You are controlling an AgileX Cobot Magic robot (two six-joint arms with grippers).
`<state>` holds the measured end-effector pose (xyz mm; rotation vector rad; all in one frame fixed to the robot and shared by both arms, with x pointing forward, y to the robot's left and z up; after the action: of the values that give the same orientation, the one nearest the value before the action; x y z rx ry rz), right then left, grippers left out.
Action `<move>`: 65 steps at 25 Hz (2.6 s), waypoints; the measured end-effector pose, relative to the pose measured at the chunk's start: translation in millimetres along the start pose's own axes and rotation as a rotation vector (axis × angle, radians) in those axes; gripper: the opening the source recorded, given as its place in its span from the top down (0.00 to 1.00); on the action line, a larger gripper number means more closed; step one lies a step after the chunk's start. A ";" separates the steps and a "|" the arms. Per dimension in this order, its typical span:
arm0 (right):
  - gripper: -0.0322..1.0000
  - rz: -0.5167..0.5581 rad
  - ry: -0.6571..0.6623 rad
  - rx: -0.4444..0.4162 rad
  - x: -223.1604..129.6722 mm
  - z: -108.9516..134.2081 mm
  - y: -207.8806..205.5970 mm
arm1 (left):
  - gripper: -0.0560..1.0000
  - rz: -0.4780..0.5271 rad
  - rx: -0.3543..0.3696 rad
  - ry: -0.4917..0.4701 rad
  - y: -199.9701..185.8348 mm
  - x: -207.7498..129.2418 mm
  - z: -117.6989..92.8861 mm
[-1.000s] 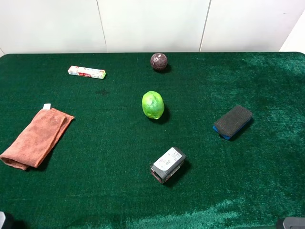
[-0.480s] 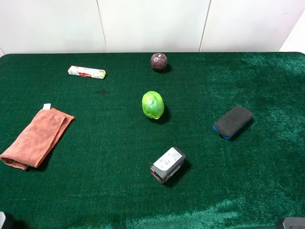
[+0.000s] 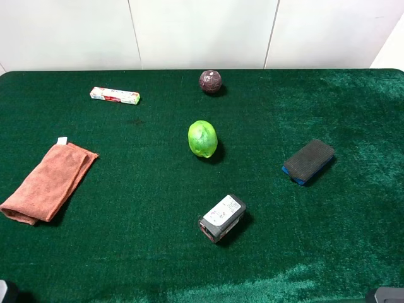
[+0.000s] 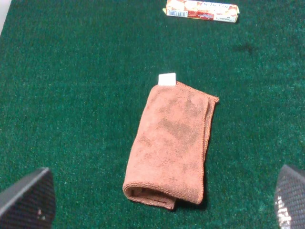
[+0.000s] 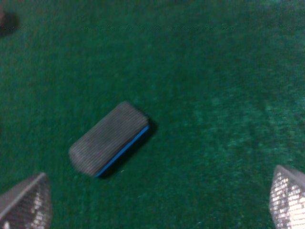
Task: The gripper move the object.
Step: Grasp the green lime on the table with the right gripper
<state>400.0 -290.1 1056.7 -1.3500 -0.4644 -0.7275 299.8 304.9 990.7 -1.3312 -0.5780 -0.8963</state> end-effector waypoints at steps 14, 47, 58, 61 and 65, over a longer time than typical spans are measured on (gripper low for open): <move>0.30 0.162 -0.196 0.170 4.3 53.9 56.5 | 0.07 0.000 0.000 0.000 0.0 0.0 0.0; 0.30 0.447 -0.507 0.370 -25.8 251.9 177.3 | 0.07 0.000 0.000 0.000 0.0 0.0 0.0; 0.30 0.543 -0.364 0.322 -49.3 278.3 211.6 | 0.07 0.000 0.001 0.000 0.0 0.0 0.2; 0.30 0.573 -0.322 0.303 -56.3 280.8 221.8 | 0.07 0.000 0.001 0.000 0.0 0.0 0.2; 0.30 0.606 -0.288 0.285 -63.8 283.5 232.0 | 0.07 0.000 0.001 0.000 0.0 0.0 0.2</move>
<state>548.8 12.8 900.5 -1.2346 -0.3401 0.0337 299.8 305.1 990.7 -1.3302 -0.5780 -0.8961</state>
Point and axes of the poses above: a point on each arm's last joint axis where the gripper is mounted, y pointing out along that axis toward the gripper, z along the wrist's bending axis when the last joint is at zero, x = y × z, the point moved 9 cm from there along y, pointing out along that axis toward the gripper, and after that the axes turned 11 degrees about y, right-handed, at the moved point
